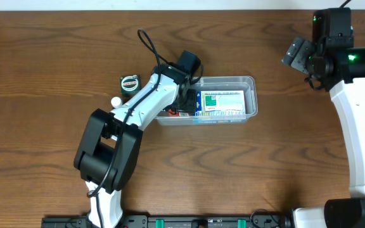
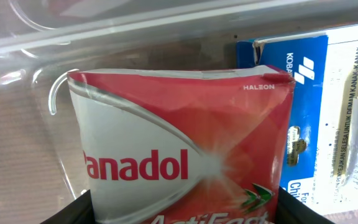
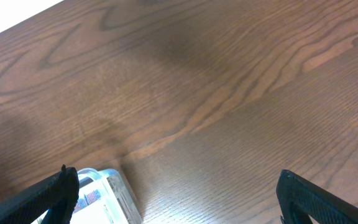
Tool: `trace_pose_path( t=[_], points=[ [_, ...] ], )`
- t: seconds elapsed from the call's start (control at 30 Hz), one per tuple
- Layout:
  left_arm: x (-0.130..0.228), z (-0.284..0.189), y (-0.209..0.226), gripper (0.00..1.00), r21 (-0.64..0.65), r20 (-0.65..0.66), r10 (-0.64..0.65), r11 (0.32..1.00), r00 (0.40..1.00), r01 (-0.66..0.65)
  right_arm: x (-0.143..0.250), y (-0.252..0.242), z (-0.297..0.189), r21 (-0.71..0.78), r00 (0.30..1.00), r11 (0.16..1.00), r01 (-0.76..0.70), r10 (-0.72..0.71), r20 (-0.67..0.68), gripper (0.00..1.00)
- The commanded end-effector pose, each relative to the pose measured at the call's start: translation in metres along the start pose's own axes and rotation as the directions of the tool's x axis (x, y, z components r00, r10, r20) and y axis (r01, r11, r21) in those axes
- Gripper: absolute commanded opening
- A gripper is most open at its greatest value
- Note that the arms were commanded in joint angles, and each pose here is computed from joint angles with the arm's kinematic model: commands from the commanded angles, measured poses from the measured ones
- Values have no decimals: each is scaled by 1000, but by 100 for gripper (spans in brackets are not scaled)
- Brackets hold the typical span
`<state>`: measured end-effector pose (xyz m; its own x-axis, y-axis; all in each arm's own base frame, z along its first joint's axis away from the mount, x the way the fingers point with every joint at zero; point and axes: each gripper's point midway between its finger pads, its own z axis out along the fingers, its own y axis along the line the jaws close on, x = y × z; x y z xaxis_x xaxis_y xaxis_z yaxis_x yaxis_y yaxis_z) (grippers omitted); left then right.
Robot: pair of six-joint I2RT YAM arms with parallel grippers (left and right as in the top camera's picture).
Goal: Pack container
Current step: 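Set the red box upright in the container's left end and release, then withdraw the left gripper and move it over the green Zam-Buk tin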
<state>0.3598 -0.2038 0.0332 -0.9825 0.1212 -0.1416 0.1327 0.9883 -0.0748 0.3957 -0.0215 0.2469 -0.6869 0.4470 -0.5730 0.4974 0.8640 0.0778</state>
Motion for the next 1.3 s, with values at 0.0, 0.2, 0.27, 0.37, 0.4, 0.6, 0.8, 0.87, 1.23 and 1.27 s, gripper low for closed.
trace_pose_path(
  t=[0.0, 0.2, 0.27, 0.37, 0.4, 0.6, 0.8, 0.87, 1.23, 1.27],
  points=[
    [-6, -2, -1, 63, 4, 12, -8, 1000, 1000, 8, -3, -4, -2, 12, 1000, 1000, 6, -6, 13, 99],
    [-5, -2, -2, 63, 5, 12, -6, 1000, 1000, 6, -3, -4, -2, 12, 1000, 1000, 6, -6, 13, 99],
    [-5, -2, -2, 63, 5, 13, -6, 1000, 1000, 6, -3, -4, -2, 12, 1000, 1000, 6, -6, 13, 99],
    [-5, -2, -2, 68, 5, 13, -6, 1000, 1000, 6, -3, -4, -2, 12, 1000, 1000, 6, -6, 13, 99],
    [-5, -2, -2, 74, 5, 13, -6, 1000, 1000, 6, -3, -4, -2, 12, 1000, 1000, 6, -6, 13, 99],
    [-6, -2, -2, 79, 6, 13, -6, 1000, 1000, 6, -3, -4, -2, 12, 1000, 1000, 6, -6, 13, 99],
    [-6, -2, -2, 79, 7, 16, -6, 1000, 1000, 6, -3, -4, -2, 12, 1000, 1000, 6, -6, 13, 99],
    [-7, -3, -2, 79, 8, 20, -5, 1000, 1000, 5, -3, -4, -2, 12, 1000, 1000, 6, -6, 13, 99],
    [-30, -75, -18, 79, 72, 128, 39, 996, 991, -49, -3, -4, -2, 12, 1000, 1000, 6, -6, 13, 99],
    [-31, -84, -18, 79, 77, 144, 44, 996, 989, -55, -3, -4, -2, 12, 1000, 1000, 6, -6, 13, 99]
  ],
)
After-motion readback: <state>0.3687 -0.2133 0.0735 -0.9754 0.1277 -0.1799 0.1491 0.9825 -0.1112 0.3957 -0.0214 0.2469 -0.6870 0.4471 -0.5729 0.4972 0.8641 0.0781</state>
